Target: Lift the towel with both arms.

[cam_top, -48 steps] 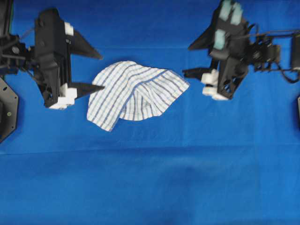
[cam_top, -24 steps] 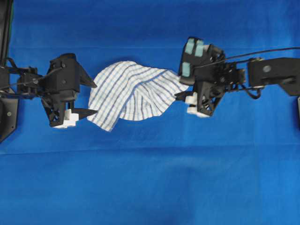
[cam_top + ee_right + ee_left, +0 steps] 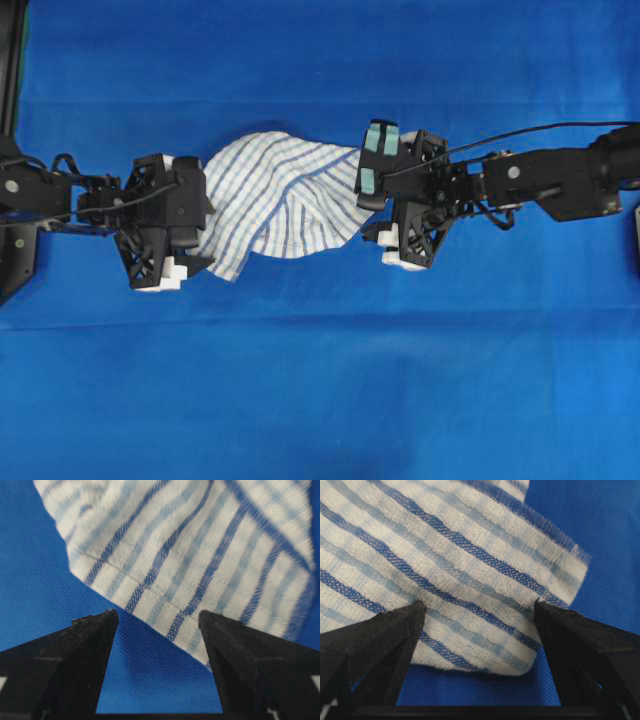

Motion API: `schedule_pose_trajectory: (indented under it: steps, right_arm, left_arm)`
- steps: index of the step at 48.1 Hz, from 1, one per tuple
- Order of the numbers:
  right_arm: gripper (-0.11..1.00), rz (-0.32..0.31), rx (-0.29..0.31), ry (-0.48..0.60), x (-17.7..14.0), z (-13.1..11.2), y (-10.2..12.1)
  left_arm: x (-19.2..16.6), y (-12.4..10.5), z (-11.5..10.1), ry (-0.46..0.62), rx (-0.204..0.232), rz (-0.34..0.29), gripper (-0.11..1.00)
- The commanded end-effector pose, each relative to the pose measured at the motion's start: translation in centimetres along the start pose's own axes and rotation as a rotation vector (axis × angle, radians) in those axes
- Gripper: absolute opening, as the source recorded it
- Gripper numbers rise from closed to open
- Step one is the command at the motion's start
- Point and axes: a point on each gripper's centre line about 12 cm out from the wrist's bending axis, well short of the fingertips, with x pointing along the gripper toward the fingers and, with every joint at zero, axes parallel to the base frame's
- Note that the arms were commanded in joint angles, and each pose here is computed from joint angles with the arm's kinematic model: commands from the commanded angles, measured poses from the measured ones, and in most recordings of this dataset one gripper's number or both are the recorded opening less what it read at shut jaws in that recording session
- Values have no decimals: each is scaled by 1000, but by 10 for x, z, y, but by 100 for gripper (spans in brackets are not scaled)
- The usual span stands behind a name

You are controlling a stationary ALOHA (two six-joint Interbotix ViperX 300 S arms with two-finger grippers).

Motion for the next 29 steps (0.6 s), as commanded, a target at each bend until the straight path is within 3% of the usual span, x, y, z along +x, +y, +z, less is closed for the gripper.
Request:
schedule_pose_trajectory:
  steps: [1,9,14,18,26,29]
  right_arm:
    - [67,8,2,-29,1,10,2]
    - [67,9,-1,-28,4,10,2]
    - [64,8,-16,-29,4,11,2]
    - [53,9,-22,-34,4,12,3]
    - [7,6,-24,-33,3,13,2]
    - [3,6,-22,-36,2,14,2]
  left_arm:
    - [4,-1,5,-9,-1,-2,91]
    - [5,-2,6,-8,4,-4,89]
    - [5,-1,7,-5,3,-3,79]
    - [5,-1,6,3,6,-4,62]
    - [3,-1,6,14,5,-4,17]
    - [3,-1,8,12,6,-5,6]
